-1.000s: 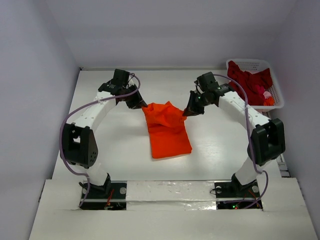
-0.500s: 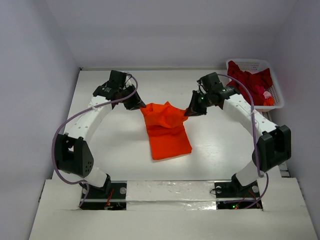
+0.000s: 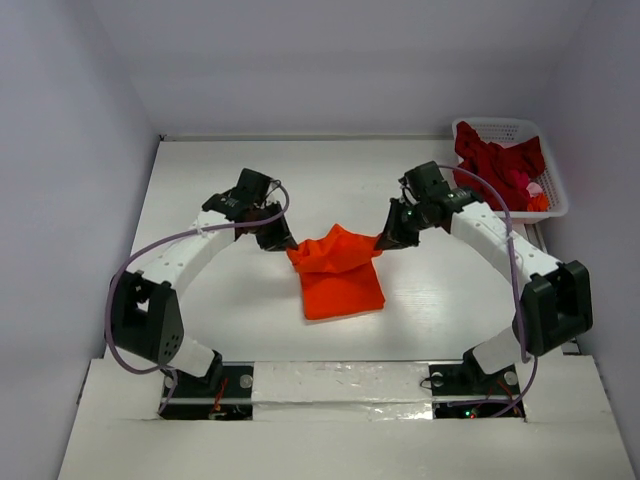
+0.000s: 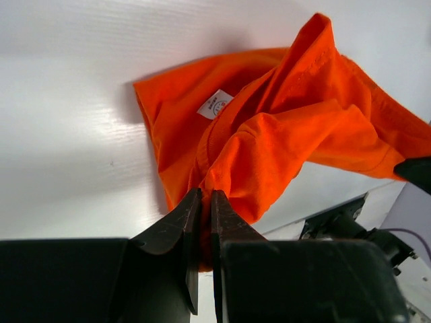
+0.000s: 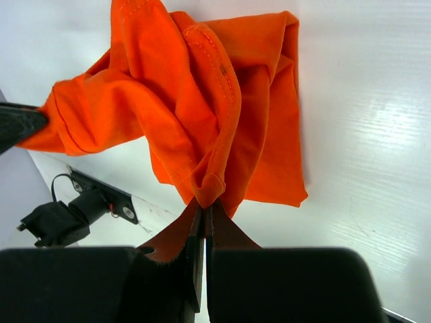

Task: Fold and stack the t-shirts
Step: Fold the long partially folded tshirt into a neat square

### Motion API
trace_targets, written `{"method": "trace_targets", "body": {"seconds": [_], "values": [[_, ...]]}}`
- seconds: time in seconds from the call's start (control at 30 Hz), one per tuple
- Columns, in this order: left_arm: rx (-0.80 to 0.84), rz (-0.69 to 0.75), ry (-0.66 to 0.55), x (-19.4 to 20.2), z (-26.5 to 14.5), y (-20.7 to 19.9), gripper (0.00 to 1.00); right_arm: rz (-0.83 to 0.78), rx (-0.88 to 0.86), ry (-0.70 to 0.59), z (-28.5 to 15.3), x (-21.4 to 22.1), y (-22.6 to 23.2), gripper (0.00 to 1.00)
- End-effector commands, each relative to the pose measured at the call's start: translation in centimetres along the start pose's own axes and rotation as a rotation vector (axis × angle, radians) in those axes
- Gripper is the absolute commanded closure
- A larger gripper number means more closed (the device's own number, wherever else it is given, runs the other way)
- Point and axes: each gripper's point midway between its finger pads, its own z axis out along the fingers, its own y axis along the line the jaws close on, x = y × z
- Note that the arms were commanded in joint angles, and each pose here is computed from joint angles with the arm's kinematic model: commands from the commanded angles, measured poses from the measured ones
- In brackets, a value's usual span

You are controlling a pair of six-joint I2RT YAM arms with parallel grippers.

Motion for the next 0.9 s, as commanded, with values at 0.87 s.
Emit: {"method": "trace_targets", "body": {"seconds": [0.87], "values": [[-0.092,0.084,0.094,8.3,-0.3,3.8,1.0,0.008,-0.01,0.059,0.7,5.7,-2.2,1.0]]}}
